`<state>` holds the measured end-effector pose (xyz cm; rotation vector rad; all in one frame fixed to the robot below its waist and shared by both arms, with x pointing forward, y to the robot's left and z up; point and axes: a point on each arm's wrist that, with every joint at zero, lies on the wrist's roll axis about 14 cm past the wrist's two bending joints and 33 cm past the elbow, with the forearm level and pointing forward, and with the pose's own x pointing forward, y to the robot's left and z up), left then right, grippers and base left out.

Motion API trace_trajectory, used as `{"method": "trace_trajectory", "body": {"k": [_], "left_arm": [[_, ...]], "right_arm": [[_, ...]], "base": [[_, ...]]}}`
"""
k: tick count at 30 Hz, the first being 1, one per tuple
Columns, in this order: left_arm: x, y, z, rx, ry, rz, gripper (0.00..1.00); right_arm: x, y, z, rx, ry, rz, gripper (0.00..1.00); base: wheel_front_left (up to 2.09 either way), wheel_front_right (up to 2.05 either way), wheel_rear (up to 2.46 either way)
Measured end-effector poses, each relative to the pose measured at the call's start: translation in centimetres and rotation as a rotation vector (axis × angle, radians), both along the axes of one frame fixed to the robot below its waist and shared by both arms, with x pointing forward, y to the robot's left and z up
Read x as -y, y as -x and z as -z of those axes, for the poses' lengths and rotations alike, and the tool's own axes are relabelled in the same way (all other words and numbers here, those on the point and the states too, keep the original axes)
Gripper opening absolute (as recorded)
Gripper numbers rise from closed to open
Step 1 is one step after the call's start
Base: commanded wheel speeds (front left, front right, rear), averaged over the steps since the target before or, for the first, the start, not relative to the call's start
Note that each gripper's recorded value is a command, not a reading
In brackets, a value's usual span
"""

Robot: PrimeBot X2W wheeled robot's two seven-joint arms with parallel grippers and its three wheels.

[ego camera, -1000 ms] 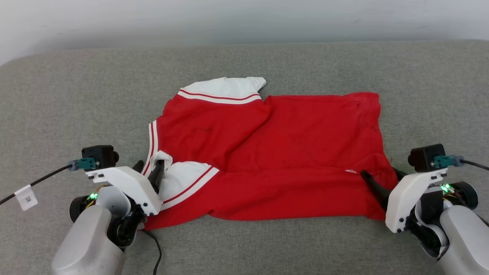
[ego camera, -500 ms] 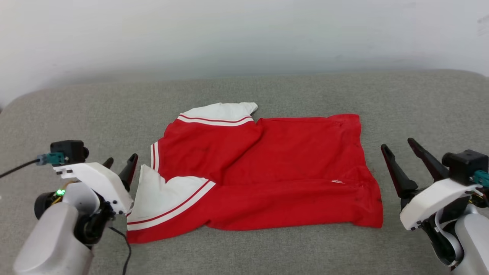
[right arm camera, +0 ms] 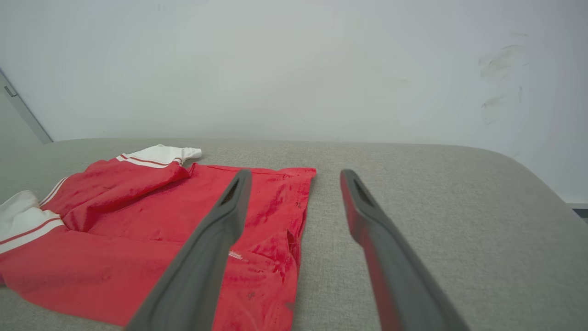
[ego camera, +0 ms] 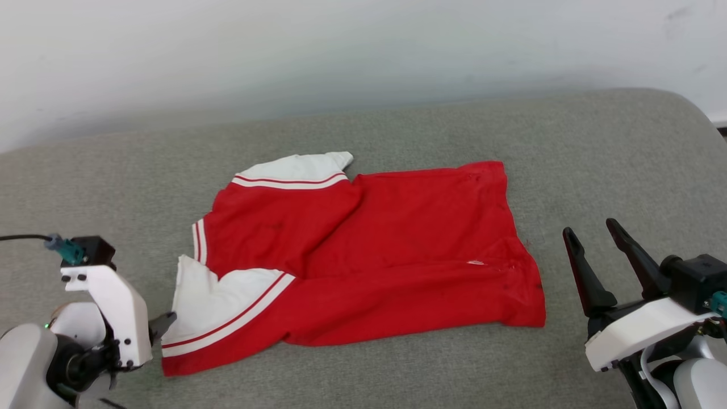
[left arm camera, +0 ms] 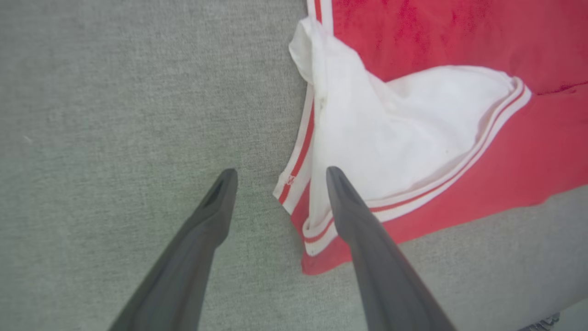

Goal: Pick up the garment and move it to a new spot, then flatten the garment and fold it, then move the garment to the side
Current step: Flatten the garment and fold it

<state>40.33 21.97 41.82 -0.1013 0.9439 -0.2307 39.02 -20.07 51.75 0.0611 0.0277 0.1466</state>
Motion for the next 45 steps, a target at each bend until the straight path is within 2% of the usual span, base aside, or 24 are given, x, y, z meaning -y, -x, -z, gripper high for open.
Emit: {"method": "trace_trajectory", "body": {"k": [5,11,12,13,14,15,19,24,31,34,45], "left_arm": [[0.4,1.6,2.6,-0.138,0.022,-0.018,1.0],[1.2,2.2,4.4,-0.231,0.056,-0.03,1.0],[1.4,2.3,4.6,-0.243,0.071,-0.038,0.8],[1.6,2.3,4.7,-0.249,0.084,-0.044,0.38],[1.7,2.2,4.9,-0.252,0.091,-0.046,0.03],[1.8,2.2,4.9,-0.25,0.103,-0.052,0.0],[2.6,2.2,4.6,-0.2,0.137,-0.056,0.0],[2.5,2.1,3.3,-0.114,0.14,-0.053,0.0],[2.1,0.9,-0.3,0.05,0.133,-0.057,0.0],[2.2,0.8,-1.2,0.086,0.13,-0.051,0.0],[2.7,-0.1,-1.3,0.119,0.131,-0.044,0.0]], "right_arm": [[0.2,0.2,0.1,-0.012,-0.015,0.025,1.0],[0.9,0.2,0.7,-0.037,-0.023,0.054,1.0],[1.0,0.1,0.9,-0.042,-0.024,0.057,1.0],[1.1,0.1,1.1,-0.053,-0.027,0.06,1.0],[1.2,0.1,1.2,-0.062,-0.029,0.063,1.0],[1.3,0.1,1.3,-0.064,-0.034,0.066,1.0],[1.6,0.0,1.8,-0.118,-0.047,0.06,1.0],[2.3,0.1,3.4,-0.267,-0.072,0.036,1.0],[3.0,1.6,8.3,-0.686,-0.075,-0.023,1.0],[2.3,1.9,9.6,-0.818,-0.09,-0.061,1.0],[-2.3,0.8,13.9,-1.035,-0.135,-0.167,1.0]], "base": [[0.0,0.0,0.0],[0.0,0.0,0.0],[0.0,0.0,0.0],[0.0,0.0,0.0],[0.0,0.0,0.0],[0.0,0.0,0.0],[0.0,0.0,0.0],[0.0,0.0,0.0],[0.0,0.0,0.0],[0.0,0.0,0.0],[0.0,0.0,0.0]]}}
